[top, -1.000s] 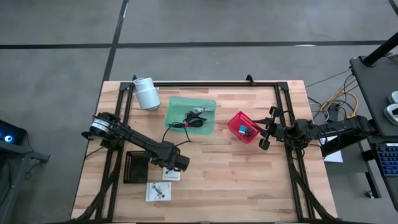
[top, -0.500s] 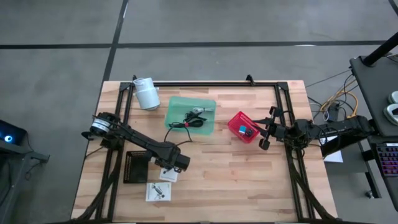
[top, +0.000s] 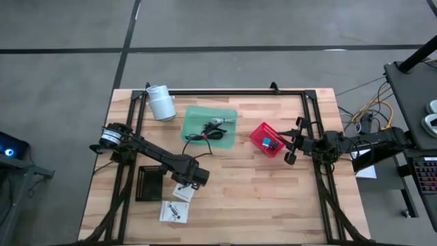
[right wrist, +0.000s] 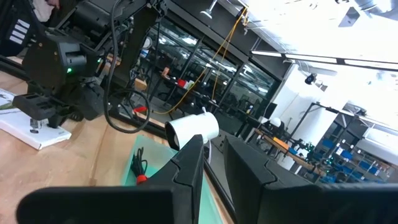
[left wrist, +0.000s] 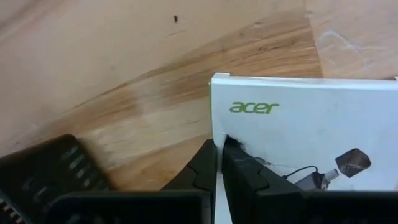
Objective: Pick and place items into bin
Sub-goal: Put the top card reader box into the black bin
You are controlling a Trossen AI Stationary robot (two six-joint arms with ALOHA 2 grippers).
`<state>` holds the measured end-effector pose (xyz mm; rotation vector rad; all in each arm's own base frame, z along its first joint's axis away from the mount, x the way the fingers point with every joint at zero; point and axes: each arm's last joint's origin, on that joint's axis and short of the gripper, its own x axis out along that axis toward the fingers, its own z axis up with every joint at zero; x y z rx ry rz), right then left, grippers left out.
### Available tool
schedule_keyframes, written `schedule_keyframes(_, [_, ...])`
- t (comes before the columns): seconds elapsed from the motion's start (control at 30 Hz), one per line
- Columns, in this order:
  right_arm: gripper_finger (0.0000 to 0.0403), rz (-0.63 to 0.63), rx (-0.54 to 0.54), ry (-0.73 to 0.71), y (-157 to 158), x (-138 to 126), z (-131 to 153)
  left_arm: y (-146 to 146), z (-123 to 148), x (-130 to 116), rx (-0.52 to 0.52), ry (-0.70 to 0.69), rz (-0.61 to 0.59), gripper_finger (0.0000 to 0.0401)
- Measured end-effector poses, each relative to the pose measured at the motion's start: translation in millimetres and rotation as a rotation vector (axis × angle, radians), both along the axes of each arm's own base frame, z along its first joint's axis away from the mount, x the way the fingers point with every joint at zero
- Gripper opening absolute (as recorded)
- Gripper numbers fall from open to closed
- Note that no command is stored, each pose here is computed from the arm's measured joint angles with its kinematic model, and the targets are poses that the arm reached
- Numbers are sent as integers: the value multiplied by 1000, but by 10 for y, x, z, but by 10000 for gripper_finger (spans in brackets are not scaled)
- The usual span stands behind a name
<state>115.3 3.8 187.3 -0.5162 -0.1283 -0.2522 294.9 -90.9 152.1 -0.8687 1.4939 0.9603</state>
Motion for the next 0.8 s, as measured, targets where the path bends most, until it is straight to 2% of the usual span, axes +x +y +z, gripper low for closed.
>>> schedule_keyframes(0.17, [52, 0, 0, 0, 0, 0, 0, 5, 69, -1, -2, -34, -1, 0])
schedule_keyframes(0.53, [52, 1, 0, 1, 0, 1, -1, 87, 496, -29, -1, -169, 46, 0])
schedule_keyframes(0.8, [52, 2, 0, 1, 1, 1, -1, 135, 716, -235, 21, -122, 150, 0])
